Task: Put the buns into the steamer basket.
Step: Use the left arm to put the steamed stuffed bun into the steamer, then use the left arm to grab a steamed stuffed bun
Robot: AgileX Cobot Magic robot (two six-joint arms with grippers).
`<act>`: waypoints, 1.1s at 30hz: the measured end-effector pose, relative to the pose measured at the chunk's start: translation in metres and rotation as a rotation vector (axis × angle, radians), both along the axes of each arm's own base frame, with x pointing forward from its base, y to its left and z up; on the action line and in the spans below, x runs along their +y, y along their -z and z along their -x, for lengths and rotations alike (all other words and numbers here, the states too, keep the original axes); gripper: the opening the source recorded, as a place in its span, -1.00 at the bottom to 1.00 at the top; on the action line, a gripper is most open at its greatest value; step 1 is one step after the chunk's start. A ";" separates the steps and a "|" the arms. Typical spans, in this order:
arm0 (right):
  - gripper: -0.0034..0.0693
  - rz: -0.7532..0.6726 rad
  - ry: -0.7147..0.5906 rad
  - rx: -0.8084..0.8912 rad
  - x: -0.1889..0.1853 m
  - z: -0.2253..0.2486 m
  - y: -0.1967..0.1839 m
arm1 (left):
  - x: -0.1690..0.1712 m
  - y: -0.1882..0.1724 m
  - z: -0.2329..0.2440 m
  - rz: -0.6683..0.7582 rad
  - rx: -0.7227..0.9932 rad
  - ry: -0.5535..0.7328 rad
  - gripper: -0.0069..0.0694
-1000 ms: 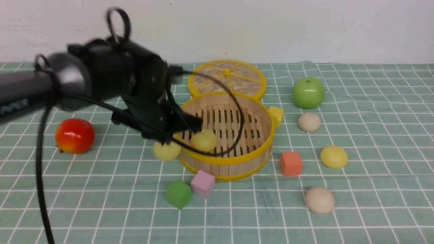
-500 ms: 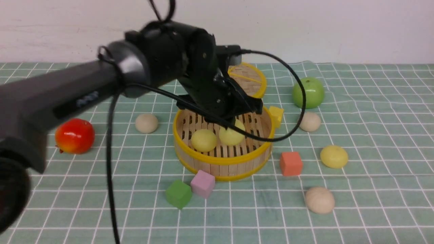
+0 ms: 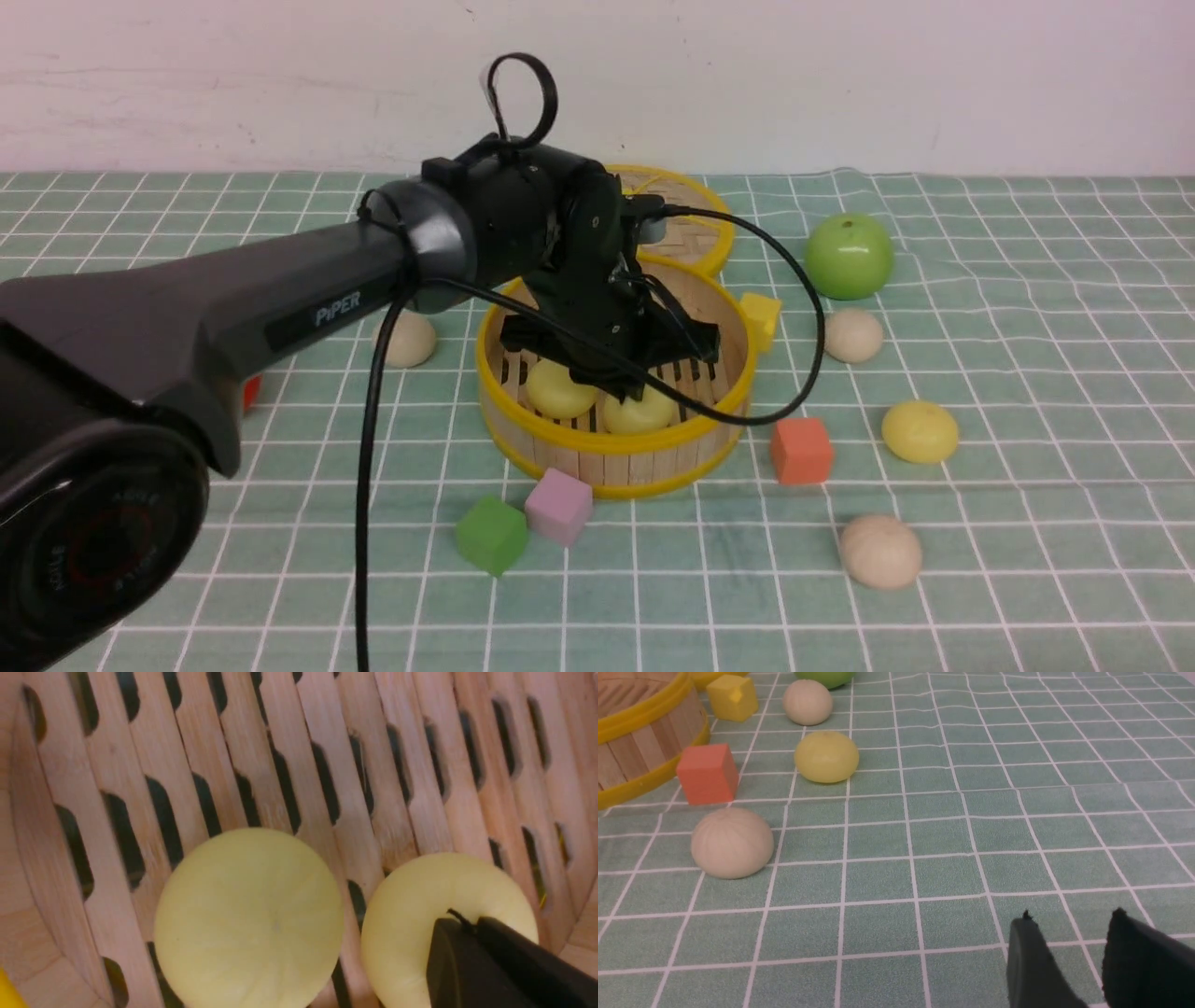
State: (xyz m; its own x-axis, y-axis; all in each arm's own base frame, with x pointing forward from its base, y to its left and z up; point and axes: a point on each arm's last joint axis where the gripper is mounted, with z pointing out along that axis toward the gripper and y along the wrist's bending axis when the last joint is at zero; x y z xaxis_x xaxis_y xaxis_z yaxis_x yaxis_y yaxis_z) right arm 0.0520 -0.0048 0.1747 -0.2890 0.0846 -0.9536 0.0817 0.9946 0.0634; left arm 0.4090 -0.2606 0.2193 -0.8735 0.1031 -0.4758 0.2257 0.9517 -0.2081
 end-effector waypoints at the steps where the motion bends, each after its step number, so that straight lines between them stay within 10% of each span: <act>1: -0.25 0.000 0.000 0.000 0.000 0.000 0.000 | 0.000 0.000 0.000 -0.001 0.001 0.000 -0.68; 14: -0.25 0.000 0.000 0.000 0.000 0.000 0.000 | 0.015 -0.048 0.011 -0.054 -0.058 0.010 0.19; 33: -0.25 0.000 0.000 0.000 0.000 0.000 0.000 | 0.144 -0.088 -0.021 -0.121 -0.054 -0.296 -0.17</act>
State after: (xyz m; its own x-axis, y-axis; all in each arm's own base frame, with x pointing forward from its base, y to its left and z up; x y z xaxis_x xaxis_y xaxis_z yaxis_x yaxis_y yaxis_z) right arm 0.0520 -0.0048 0.1747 -0.2890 0.0846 -0.9536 0.0817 0.9946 0.0634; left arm 0.4298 -0.1165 0.3075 -0.8479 -0.0929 -0.5219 -0.0567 0.9948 -0.0848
